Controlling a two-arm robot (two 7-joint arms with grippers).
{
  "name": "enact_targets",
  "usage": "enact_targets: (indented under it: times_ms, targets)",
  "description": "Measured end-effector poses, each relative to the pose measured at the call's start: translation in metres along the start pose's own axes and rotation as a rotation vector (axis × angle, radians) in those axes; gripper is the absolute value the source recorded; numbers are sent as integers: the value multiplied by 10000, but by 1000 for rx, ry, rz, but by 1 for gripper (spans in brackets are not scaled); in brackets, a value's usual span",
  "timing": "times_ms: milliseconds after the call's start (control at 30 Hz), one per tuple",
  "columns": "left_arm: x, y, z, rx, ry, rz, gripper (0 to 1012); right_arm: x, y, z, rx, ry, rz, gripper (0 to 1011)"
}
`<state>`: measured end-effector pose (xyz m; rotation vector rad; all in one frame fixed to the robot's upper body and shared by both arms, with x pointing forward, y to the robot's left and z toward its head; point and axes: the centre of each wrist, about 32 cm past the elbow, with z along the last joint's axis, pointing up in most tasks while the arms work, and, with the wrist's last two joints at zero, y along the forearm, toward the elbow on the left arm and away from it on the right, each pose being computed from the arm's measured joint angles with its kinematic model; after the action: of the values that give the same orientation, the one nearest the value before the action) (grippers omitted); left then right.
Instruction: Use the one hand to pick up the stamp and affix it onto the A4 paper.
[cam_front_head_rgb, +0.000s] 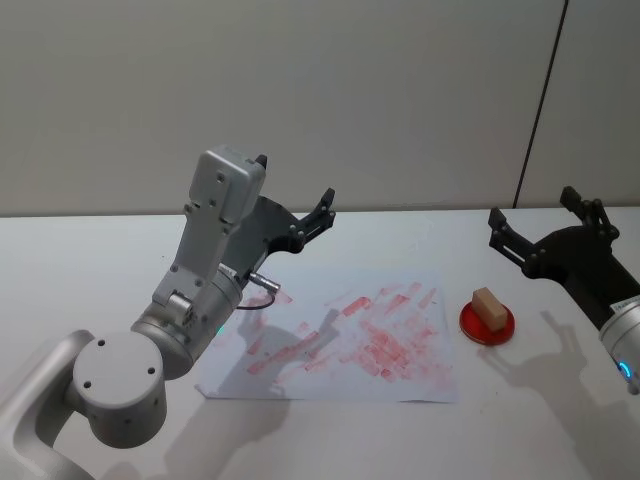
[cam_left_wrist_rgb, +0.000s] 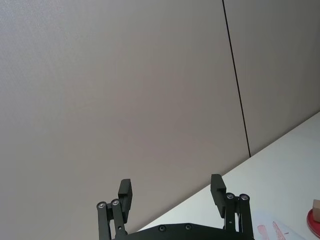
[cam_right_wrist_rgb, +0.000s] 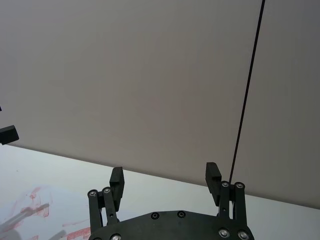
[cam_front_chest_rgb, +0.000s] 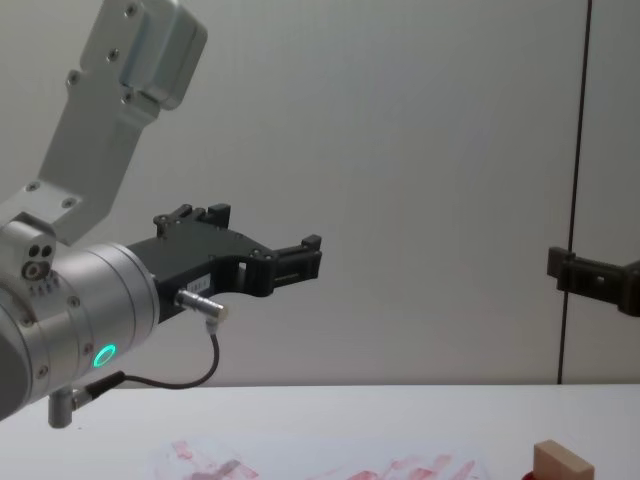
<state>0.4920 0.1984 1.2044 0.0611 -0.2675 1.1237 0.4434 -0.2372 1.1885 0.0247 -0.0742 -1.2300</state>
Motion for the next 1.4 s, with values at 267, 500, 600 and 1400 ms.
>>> enact_targets:
  times_ms: [267, 500, 600, 1400]
  targets:
    - [0, 0, 0, 0, 0, 0, 1001, -1, 0, 2, 1, 0, 0, 1001]
    - [0, 0, 0, 0, 0, 0, 1001, -1, 0, 3, 2, 0, 0, 1001]
    - [0, 0, 0, 0, 0, 0, 1001, -1, -1, 3, 1, 0, 0, 1001]
    - [0, 0, 0, 0, 0, 0, 1002, 49, -56, -28, -51, -3, -11, 1001]
